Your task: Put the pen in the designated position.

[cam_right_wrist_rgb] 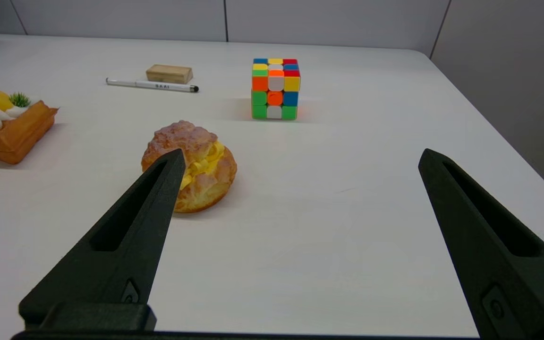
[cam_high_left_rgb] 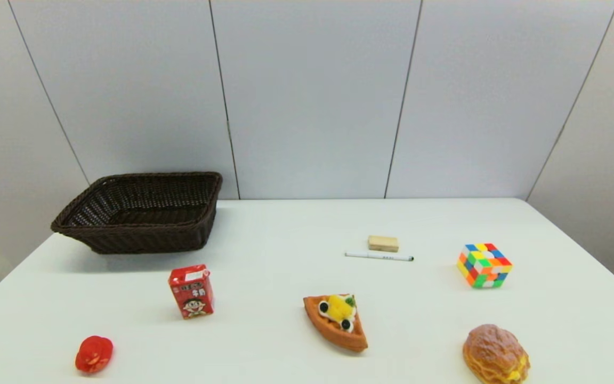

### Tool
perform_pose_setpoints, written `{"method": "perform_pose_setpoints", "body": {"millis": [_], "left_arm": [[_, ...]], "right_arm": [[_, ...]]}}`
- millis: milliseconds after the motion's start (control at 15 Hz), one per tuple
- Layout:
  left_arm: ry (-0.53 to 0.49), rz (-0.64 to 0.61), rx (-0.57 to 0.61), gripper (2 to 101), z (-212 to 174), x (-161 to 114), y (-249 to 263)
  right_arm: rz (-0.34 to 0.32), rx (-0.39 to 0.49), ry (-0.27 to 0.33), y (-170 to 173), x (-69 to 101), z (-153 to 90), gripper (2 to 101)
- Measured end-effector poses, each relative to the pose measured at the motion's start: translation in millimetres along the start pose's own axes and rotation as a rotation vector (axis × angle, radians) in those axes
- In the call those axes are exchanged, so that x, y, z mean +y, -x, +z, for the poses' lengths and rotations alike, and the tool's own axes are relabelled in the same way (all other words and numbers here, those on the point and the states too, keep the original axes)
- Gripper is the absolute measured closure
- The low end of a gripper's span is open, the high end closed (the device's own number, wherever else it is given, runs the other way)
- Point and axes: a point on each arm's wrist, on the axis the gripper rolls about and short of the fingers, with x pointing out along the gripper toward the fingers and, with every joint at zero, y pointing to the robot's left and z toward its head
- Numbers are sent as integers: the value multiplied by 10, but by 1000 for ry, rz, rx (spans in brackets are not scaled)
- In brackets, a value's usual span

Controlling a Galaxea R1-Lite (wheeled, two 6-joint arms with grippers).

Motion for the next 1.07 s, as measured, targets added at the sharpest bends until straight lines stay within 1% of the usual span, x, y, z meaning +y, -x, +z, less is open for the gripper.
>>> {"method": "perform_pose_setpoints", "body": {"millis": [267,400,1067], "left_arm": [[0,0,0,54,1,0,0],[0,0,0,54,0,0,0],[0,0,0,54,1,0,-1]], "right_arm": [[0,0,7,0,0,0,43],[-4,0,-4,0,-1,0,43],[-6,0,-6,0,-1,0,43]]}}
